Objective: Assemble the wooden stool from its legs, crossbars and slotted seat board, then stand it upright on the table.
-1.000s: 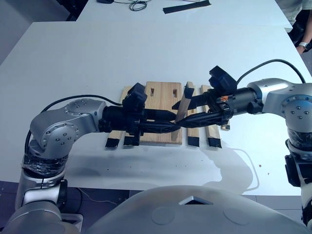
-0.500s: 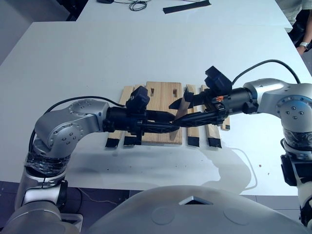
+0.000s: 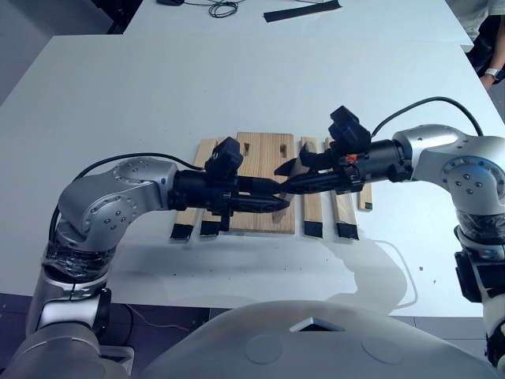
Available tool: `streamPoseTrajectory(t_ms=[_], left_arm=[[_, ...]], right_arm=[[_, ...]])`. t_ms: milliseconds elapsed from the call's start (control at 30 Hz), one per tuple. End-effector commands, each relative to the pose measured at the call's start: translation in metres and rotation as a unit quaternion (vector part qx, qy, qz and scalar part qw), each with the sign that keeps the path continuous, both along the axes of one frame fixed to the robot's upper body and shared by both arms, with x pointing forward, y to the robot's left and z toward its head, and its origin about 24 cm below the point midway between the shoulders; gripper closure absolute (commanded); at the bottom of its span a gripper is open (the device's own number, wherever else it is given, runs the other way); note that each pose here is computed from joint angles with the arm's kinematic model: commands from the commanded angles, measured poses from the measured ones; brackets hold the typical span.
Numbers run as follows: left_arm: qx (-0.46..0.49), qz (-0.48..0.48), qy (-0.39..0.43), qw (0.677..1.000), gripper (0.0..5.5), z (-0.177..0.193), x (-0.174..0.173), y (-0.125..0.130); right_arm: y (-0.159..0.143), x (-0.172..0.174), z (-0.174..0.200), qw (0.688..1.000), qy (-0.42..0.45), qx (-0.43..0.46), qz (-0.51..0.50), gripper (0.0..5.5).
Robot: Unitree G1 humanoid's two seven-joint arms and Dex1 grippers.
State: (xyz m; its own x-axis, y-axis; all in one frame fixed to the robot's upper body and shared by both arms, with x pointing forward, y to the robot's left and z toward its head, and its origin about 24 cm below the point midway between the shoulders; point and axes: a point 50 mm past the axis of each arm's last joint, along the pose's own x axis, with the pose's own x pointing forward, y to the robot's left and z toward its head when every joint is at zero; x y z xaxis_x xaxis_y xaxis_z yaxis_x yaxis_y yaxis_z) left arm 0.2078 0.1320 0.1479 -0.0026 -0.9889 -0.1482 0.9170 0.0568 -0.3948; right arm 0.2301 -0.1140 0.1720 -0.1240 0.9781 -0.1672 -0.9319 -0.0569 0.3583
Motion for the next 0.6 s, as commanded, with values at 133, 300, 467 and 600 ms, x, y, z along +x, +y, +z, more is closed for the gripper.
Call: streamPoseTrajectory(t_ms=[133,300,467,600], left_arm=[[0.008,0.045,-0.017,0.999,4.19,0.004,0.015,0.005],[-0.006,0.043,0.009,0.999,3.3,0.006,0.013,0.007],[0.023,0.075,0.005,0.997,2.67,-0.004,0.02,0.013],[0.024,0.1,-0.004,0.995,2.67,-0.01,0.018,0.02]], right_arm=[[-0.002,-0.004,-0.007,1.0,-0.003,-0.026,0.016,4.2],[-0.001,0.001,-0.003,0.999,-0.026,-0.022,0.002,4.2],[-0.013,0.018,0.012,0.993,-0.105,-0.037,-0.047,4.2],[-0.04,0.036,0.025,0.969,-0.211,-0.086,-0.096,4.2]])
